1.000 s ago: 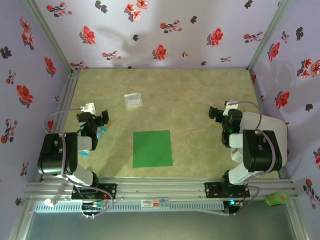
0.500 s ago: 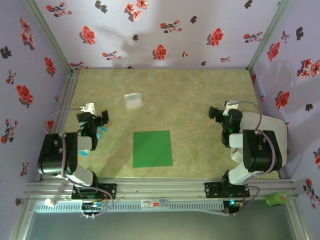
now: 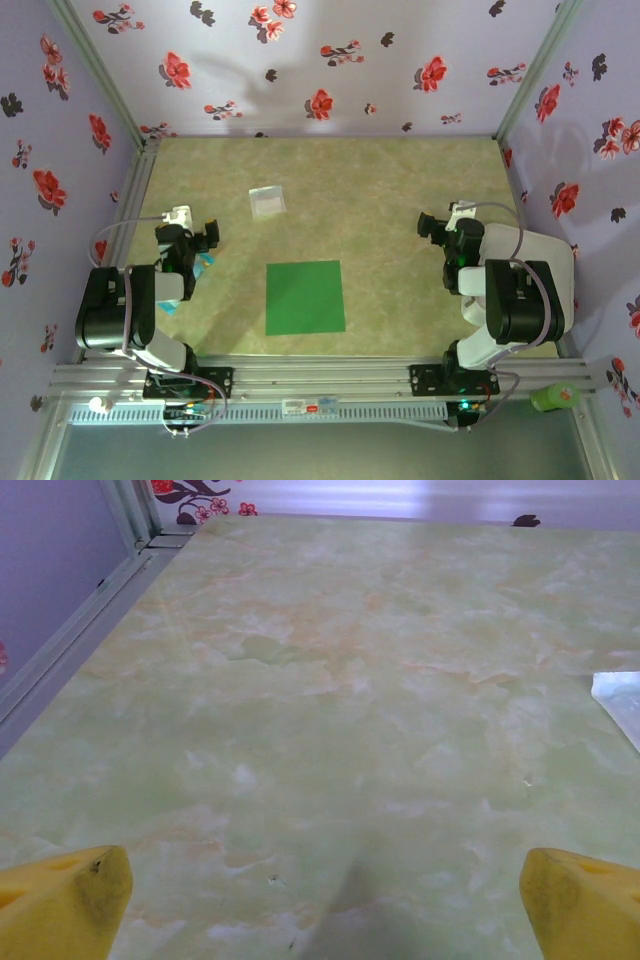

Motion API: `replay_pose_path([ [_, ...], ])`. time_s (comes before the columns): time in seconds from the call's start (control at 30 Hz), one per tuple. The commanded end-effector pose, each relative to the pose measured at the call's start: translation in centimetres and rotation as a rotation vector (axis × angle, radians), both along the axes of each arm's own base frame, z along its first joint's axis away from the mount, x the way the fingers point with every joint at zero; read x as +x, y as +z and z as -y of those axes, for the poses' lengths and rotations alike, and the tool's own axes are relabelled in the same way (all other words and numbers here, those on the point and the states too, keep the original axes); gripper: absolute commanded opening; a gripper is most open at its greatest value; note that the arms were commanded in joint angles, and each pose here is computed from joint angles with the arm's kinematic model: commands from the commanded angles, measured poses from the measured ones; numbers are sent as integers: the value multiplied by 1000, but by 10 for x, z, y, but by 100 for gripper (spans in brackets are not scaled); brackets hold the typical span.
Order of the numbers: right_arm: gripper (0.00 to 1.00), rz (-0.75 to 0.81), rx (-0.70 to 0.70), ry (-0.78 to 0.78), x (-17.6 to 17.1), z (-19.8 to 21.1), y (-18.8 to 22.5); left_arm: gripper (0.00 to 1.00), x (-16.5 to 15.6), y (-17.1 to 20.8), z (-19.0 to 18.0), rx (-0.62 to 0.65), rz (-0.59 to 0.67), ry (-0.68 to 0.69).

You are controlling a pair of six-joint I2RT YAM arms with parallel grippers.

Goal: Fold a paper plane with a square sheet of paper (pick it up from the middle)
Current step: Move the square sheet of paper to the center of the table.

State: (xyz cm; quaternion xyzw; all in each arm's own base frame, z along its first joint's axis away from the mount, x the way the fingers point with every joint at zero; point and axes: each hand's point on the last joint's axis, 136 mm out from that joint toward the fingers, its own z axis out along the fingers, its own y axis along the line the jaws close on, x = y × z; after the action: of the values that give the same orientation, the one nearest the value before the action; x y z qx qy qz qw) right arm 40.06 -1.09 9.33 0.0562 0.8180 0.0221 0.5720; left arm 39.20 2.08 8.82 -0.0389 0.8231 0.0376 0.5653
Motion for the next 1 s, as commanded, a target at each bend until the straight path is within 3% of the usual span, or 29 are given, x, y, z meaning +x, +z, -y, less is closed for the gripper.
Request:
replay_pose_path([
  [0.0, 99, -19, -11, -17, -3, 1, -7, 100, 5, 7, 3, -1, 28, -21],
  [0.23, 99, -12, -25, -18, -4, 0, -5, 100, 0, 9, 3, 0, 49, -21],
  [0.5, 99, 5, -38, 15, -5, -7, 9, 100, -14, 37, -7, -7, 87, 39],
  [0.67, 99, -123, 29, 22, -2, -11, 31, 100, -18, 58, -9, -22, 93, 56],
  [0.8, 99, -91, 99, -27, -4, -8, 60, 100, -22, 77, -24, -94, 119, 174],
  [0.9, 99, -175, 169, -66, -8, -8, 72, 100, -27, 93, -23, -147, 131, 187],
  [0.97, 99, -221, 265, -128, -12, -6, 80, 100, -36, 100, -29, -261, 136, 269],
])
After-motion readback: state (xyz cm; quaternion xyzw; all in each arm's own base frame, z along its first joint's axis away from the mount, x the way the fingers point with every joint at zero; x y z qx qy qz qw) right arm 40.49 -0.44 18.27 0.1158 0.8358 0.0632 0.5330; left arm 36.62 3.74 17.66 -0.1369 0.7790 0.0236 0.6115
